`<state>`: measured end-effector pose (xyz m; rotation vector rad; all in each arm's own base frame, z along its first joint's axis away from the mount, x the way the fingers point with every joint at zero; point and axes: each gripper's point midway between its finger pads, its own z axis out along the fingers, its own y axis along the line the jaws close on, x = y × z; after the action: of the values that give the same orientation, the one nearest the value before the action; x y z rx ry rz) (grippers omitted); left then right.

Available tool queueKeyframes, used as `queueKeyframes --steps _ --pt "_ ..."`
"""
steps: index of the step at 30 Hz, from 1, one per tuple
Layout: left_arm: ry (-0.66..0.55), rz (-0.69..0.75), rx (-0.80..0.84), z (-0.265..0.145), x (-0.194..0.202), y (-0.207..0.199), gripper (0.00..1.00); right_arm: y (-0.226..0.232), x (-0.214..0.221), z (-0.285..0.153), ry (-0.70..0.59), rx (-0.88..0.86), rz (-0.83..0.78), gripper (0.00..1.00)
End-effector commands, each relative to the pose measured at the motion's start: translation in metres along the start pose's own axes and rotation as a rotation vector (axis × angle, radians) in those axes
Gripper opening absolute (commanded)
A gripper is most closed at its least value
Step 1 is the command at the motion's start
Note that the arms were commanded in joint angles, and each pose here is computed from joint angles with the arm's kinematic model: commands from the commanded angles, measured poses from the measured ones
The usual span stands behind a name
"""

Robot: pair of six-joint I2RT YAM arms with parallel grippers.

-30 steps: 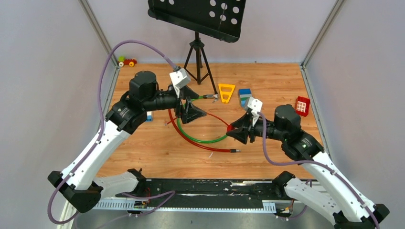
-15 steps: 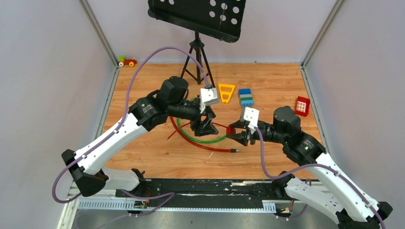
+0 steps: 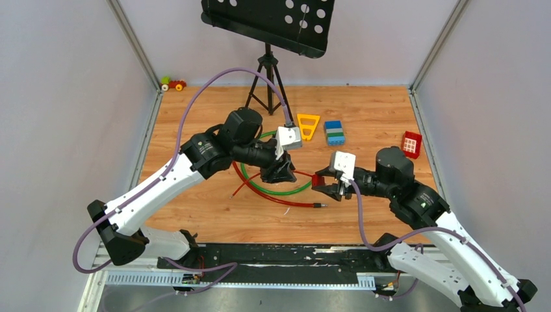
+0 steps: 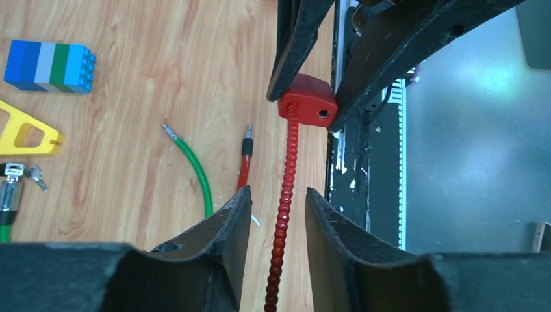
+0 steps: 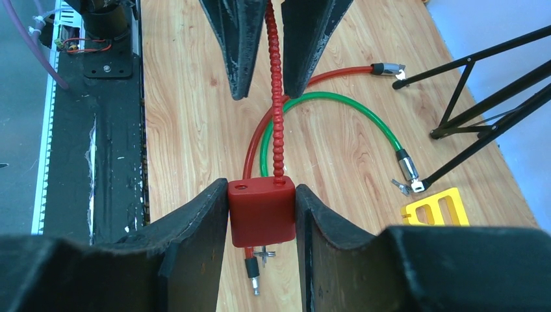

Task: Lock with the key
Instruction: Lock the lock.

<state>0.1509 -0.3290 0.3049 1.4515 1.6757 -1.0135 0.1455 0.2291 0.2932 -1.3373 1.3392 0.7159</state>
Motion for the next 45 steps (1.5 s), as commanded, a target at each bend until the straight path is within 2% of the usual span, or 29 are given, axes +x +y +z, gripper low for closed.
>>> queueKeyframes --steps 1,6,8,10,11,13,14,17,19,25,30,34,36,40,42,45 --pt "-0.039 0.042 0.013 -0.008 -0.015 -0.006 0.41 0.000 -0.020 -0.007 -0.063 0.007 -0.070 0.00" --pt "-0.029 0.034 0.026 -0.006 -0.011 -0.008 0.26 0.000 -0.017 -0.008 -0.053 0.010 -0.075 0.00" --pt "-0.031 0.034 0.028 -0.006 -0.012 -0.008 0.17 -0.001 -0.014 -0.008 -0.039 0.015 -0.075 0.00" --pt "-0.032 0.035 0.026 -0.006 -0.012 -0.008 0.03 -0.002 -0.011 -0.007 -0.031 0.020 -0.076 0.00" --pt "-0.034 0.035 0.023 -0.006 -0.013 -0.007 0.00 -0.003 -0.010 -0.007 -0.029 0.023 -0.076 0.00" --pt "-0.046 0.025 0.006 -0.006 -0.017 -0.005 0.00 -0.004 -0.009 -0.007 -0.027 0.034 -0.079 0.02" --pt "-0.050 0.019 -0.006 -0.006 -0.017 -0.003 0.00 -0.006 -0.009 -0.007 -0.028 0.043 -0.079 0.07" --pt "-0.102 -0.023 -0.046 -0.005 -0.025 0.002 0.00 -0.011 -0.008 -0.006 -0.035 0.079 -0.084 0.38" --pt "-0.141 -0.039 -0.051 -0.006 -0.031 0.001 0.00 -0.012 -0.007 -0.006 -0.042 0.090 -0.090 0.51" --pt "-0.177 0.027 -0.089 -0.016 -0.035 0.003 0.00 -0.008 -0.018 -0.010 -0.082 0.077 -0.075 0.67" --pt "-0.173 0.054 -0.131 -0.022 -0.035 0.007 0.00 -0.005 -0.025 -0.015 -0.081 0.066 -0.065 0.71" --pt "-0.191 -0.005 -0.212 -0.027 -0.042 0.019 0.00 -0.023 -0.021 -0.019 -0.075 0.175 -0.094 0.75" --pt "-0.217 -0.056 -0.252 -0.029 -0.047 0.025 0.00 -0.036 -0.021 -0.022 -0.089 0.256 -0.122 0.75" --pt "-0.277 -0.176 -0.246 -0.024 -0.059 0.026 0.00 -0.048 -0.022 -0.019 -0.129 0.312 -0.281 0.74" --pt "-0.295 -0.219 -0.229 -0.022 -0.063 0.024 0.00 -0.055 -0.030 -0.020 -0.162 0.354 -0.327 0.72" --pt "-0.323 -0.255 -0.211 -0.021 -0.069 0.021 0.00 -0.063 -0.028 -0.018 -0.142 0.374 -0.360 0.67"
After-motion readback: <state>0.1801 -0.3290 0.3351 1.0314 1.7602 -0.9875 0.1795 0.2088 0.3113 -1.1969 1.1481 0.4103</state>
